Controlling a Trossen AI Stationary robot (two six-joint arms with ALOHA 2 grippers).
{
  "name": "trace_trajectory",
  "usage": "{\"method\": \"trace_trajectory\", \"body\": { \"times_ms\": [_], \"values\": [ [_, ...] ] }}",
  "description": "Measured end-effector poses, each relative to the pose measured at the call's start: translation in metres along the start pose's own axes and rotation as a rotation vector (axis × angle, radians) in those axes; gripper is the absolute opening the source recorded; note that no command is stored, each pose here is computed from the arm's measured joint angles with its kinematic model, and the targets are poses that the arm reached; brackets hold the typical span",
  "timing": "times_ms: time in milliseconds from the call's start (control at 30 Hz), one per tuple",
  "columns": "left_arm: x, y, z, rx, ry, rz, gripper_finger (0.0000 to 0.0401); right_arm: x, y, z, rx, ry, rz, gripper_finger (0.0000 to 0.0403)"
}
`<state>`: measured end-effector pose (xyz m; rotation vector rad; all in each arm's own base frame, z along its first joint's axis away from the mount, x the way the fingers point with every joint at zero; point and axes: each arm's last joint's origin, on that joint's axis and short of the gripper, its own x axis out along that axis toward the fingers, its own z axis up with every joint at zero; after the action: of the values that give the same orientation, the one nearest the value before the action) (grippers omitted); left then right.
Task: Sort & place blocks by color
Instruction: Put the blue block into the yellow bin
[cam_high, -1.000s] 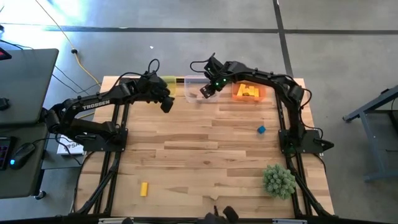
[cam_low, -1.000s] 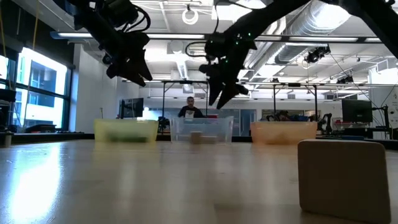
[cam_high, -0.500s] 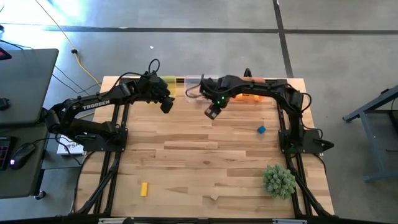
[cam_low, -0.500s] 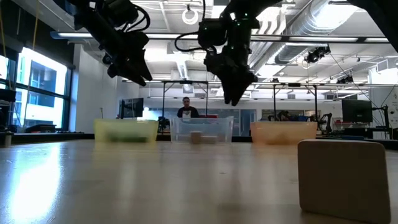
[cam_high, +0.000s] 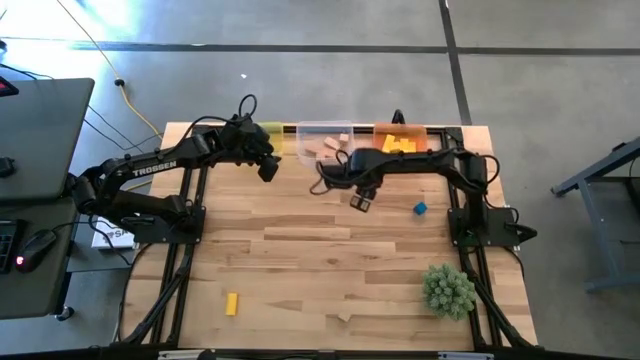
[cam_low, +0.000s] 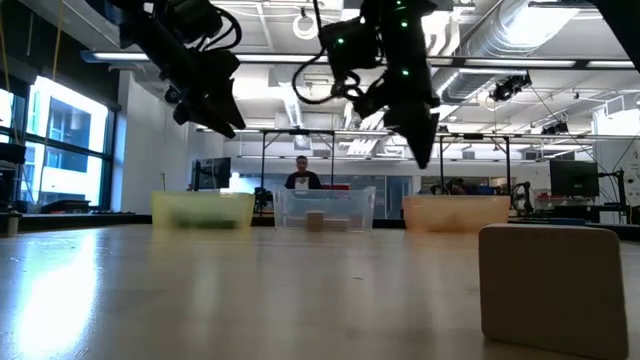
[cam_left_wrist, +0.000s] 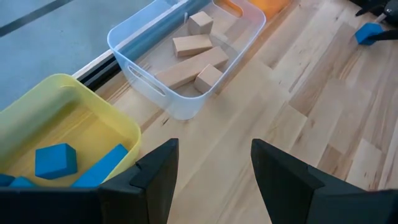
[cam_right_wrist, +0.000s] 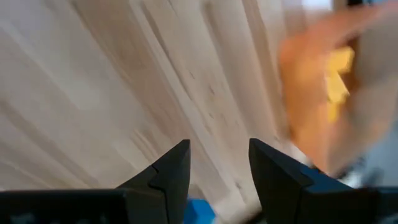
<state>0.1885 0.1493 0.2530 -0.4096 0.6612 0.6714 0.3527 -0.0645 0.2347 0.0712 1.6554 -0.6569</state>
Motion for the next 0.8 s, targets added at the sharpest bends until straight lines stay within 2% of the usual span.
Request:
{"method": "trace_trajectory", "body": {
  "times_ms": [133,367,500,800],
  "values": [
    [0.000,0.000,0.002,-0.001,-0.022,-0.004,0.0191,0.006,0.006,-0.022,-0.007,0.033,-0.101,0.0151],
    [-0.001,-0.002,0.011,-0.024,-0.111,-0.020,0.0191,0.015,-0.003,-0.076,0.129,0.020,-0.119,0.0151],
    [-0.001,-0.002,0.013,-0.034,-0.138,-0.029,0.0191,0.018,-0.017,-0.110,0.251,-0.005,-0.055,0.0151],
    [-0.001,-0.003,0.015,-0.067,-0.151,-0.034,0.0191,0.021,-0.051,-0.170,0.524,-0.114,0.175,0.0151]
  ]
}}
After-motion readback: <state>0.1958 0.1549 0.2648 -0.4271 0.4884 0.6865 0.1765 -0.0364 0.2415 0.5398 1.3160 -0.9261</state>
